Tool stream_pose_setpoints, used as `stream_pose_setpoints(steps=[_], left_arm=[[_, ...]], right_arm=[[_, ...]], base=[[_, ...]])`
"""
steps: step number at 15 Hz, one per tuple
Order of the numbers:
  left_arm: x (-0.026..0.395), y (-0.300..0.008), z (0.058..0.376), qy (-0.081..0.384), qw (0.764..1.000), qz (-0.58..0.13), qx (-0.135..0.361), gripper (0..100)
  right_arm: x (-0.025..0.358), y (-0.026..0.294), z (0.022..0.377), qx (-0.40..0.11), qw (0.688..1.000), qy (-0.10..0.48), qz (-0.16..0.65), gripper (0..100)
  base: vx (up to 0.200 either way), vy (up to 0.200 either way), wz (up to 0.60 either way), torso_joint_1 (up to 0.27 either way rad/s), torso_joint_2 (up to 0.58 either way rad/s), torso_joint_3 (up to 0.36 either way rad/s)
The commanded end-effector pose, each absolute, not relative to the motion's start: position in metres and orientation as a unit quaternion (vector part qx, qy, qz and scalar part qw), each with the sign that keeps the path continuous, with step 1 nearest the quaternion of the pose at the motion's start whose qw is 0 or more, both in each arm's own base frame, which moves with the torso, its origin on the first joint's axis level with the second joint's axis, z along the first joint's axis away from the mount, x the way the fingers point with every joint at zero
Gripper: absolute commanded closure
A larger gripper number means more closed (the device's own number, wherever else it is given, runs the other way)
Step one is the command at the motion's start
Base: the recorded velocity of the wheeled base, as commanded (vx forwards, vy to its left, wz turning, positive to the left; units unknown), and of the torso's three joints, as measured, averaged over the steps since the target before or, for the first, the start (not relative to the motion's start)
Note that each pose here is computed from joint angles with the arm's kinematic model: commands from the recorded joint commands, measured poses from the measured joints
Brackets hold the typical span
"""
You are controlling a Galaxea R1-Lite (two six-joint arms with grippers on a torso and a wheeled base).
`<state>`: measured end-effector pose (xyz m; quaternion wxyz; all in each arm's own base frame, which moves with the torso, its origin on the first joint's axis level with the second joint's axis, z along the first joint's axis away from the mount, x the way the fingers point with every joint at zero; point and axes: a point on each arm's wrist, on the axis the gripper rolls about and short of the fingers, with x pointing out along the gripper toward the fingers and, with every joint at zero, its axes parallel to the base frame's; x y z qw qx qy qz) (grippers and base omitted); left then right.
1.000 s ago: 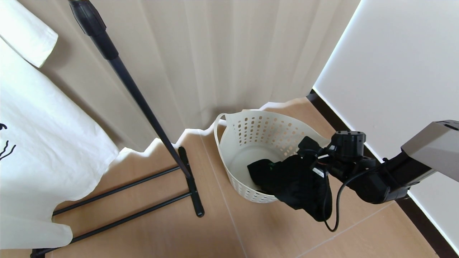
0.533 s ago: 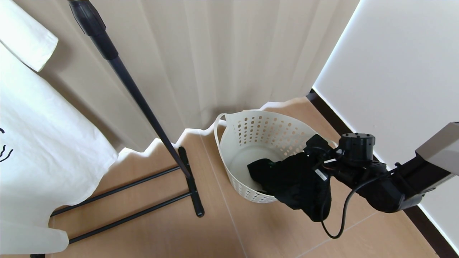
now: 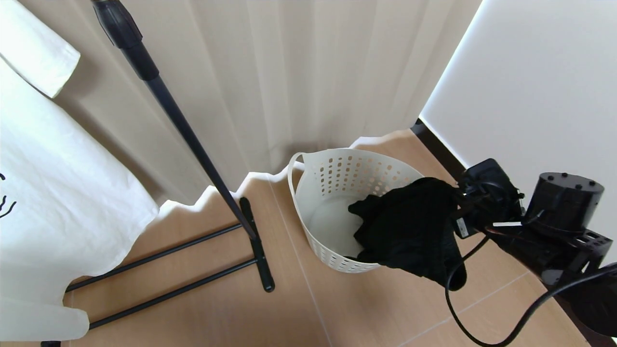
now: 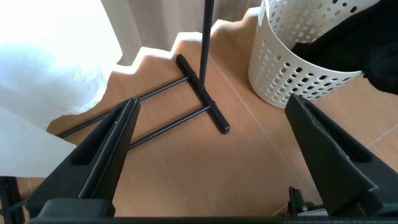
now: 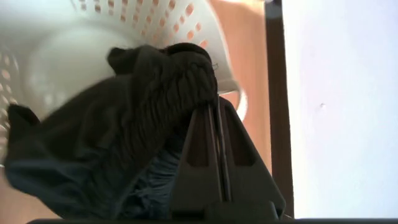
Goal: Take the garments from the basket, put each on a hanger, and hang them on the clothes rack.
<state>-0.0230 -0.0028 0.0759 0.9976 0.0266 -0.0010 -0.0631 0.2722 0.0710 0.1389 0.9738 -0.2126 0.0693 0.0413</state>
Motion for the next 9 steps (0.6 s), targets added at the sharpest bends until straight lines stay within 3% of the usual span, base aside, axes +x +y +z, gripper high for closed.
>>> stream_pose_setpoints(steps=[1,5,9], left_arm=[[-0.023,-0.003,0.076,-0.002,0.998,-0.064,0.029,0],[-0.023,-0.003,0.076,-0.002,0.998,-0.062,0.026,0],[-0.023,-0.003,0.076,-0.001,0.998,-0.061,0.024,0]], right_arm=[[0.23,0.078,0.175,-0.175,0.982,0.003,0.066,100],[0.181,0.088,0.213,-0.145,0.979,-0.084,0.114,100],[0.177,0.089,0.215,-0.142,0.979,-0.09,0.115,100]], base=[[0.0,0.0,0.0,0.0,0.0,0.0],[0.0,0.0,0.0,0.0,0.0,0.0],[0.0,0.0,0.0,0.0,0.0,0.0]])
